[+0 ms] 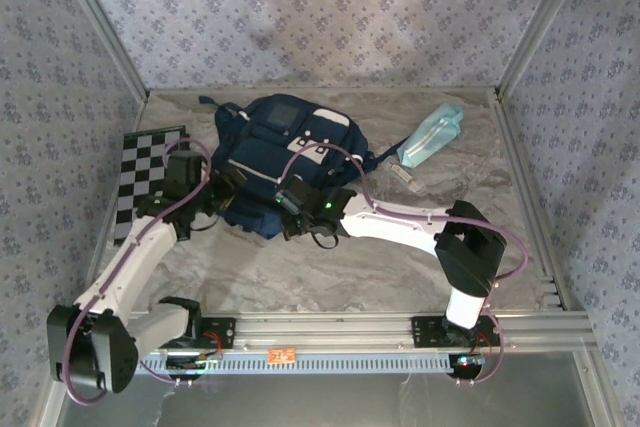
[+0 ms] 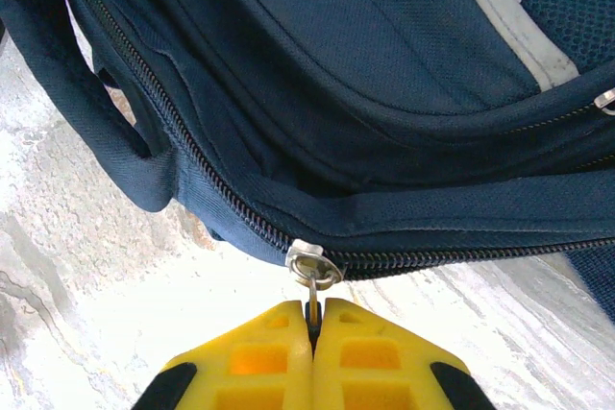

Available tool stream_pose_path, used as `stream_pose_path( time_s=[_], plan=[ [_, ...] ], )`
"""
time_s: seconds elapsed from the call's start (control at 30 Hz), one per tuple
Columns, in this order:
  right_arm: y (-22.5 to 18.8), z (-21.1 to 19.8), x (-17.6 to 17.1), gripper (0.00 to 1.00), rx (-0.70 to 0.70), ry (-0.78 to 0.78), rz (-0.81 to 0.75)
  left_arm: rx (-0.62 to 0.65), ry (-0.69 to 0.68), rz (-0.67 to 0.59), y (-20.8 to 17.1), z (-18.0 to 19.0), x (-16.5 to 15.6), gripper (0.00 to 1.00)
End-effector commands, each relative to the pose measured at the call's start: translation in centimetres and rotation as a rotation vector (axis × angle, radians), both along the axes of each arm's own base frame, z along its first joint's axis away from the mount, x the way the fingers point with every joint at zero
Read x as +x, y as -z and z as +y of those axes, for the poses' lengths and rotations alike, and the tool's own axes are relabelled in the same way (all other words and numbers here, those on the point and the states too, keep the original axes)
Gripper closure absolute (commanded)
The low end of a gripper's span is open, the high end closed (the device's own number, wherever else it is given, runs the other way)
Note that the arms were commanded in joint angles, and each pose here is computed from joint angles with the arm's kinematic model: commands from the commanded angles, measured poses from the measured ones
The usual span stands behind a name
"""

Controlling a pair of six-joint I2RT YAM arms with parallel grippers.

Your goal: Pack books, pencil case, and school supplies into a backpack

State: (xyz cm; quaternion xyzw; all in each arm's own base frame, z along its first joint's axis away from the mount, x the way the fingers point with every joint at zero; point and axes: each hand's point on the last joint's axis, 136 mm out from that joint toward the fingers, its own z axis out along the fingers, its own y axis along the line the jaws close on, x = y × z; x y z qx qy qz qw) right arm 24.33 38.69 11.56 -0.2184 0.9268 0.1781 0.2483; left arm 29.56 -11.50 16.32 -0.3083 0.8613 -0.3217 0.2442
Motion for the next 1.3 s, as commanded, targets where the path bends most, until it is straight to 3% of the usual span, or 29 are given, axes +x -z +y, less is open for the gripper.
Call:
stream_pose_path(
  time_s=[0.0,0.17,0.6,0.73,1.1,1.27],
  plan=[
    [0.6,-0.1,-0.2,1.00,0.003,0.023,0.013,-0.062,-0.028,0.082,1.5,-1.4,-1.8,0.47],
    [0.7,-0.4,-0.2,1.00,-0.003,0.030,0.002,-0.128,-0.048,0.109,2.0,-4.2,-2.7,0.43],
    [0.9,-0.3,0.1,1.00,0.011,0.036,-0.012,-0.186,-0.035,0.230,4.9,-9.6,-2.3,0.44],
    [1.1,-0.6,0.2,1.00,-0.002,0.042,-0.020,-0.144,-0.060,0.265,6.2,-9.2,-2.4,0.52],
    [1.3,-1.7,0.0,1.00,-0.069,0.055,-0.035,-0.051,-0.066,0.198,5.5,-7.7,-2.0,0.99],
    [1.7,-3.7,-0.2,1.00,-0.121,0.090,-0.030,-0.006,-0.077,0.157,4.7,-6.5,-2.2,1.00]
  ],
)
